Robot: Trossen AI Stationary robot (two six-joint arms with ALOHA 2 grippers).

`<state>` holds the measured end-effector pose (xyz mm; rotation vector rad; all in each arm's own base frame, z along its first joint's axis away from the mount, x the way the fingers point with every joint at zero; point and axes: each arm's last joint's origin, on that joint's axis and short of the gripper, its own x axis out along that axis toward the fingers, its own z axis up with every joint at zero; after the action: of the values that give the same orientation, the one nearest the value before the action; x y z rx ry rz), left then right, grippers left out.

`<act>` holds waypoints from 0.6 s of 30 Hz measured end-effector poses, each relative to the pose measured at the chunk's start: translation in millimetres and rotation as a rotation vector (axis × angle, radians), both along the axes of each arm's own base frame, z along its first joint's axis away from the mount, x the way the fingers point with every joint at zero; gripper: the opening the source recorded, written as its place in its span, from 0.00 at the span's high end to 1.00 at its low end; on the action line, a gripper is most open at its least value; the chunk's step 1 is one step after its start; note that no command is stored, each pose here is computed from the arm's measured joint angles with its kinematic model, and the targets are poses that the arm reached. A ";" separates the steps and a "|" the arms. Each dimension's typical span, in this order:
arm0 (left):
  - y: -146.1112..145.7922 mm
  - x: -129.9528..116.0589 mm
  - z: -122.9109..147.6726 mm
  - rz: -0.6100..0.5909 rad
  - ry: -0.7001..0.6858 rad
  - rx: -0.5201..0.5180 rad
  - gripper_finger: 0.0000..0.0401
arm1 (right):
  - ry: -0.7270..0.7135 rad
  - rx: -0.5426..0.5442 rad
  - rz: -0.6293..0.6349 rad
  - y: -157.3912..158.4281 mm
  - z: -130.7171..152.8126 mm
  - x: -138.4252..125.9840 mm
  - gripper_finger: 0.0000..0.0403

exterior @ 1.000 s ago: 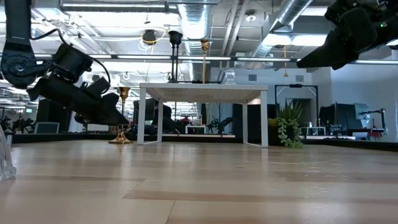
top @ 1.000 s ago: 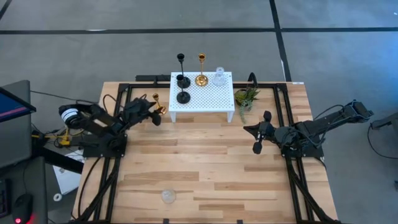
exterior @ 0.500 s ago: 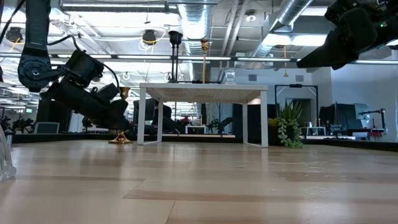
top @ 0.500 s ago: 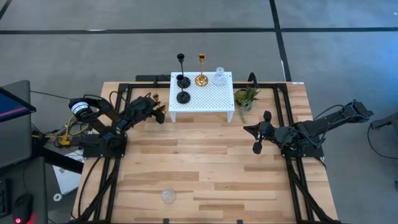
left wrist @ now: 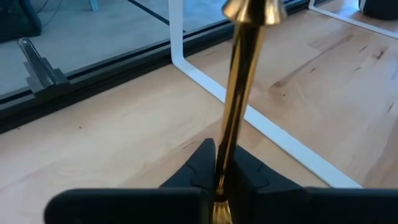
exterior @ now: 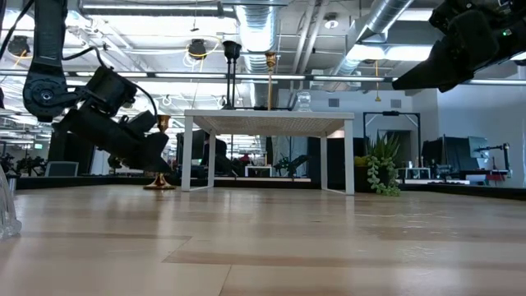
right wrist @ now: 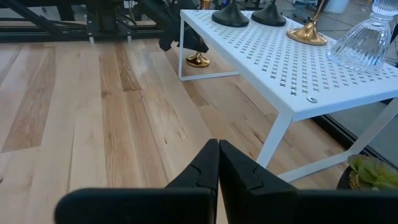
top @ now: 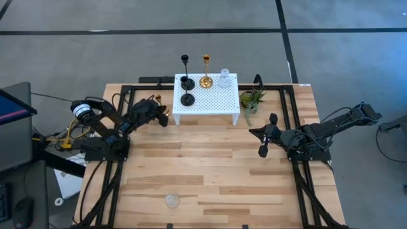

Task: Pick & Place candle stick holders
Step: Put the gold candle holder on the shelf aligned with the other gold candle holder

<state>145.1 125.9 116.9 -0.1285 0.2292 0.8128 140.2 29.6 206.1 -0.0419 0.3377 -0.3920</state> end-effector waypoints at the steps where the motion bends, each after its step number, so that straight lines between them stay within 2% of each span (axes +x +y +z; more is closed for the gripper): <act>1: -0.9 -1.1 -1.0 0.000 0.003 -0.003 0.95 | 0.000 0.000 0.000 0.0 0.0 0.0 1.00; 7: -14.9 -16.4 -8.7 0.005 -0.008 -0.039 0.97 | 0.000 0.000 0.000 0.0 0.0 0.0 1.00; 18: -35.5 -15.2 7.7 -0.089 -0.075 -0.079 0.97 | -0.001 0.000 0.000 0.0 0.1 0.0 1.00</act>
<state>129.9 90.4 124.6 -0.2212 0.1951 0.7094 140.2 29.6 206.2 -0.0414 0.3367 -0.3923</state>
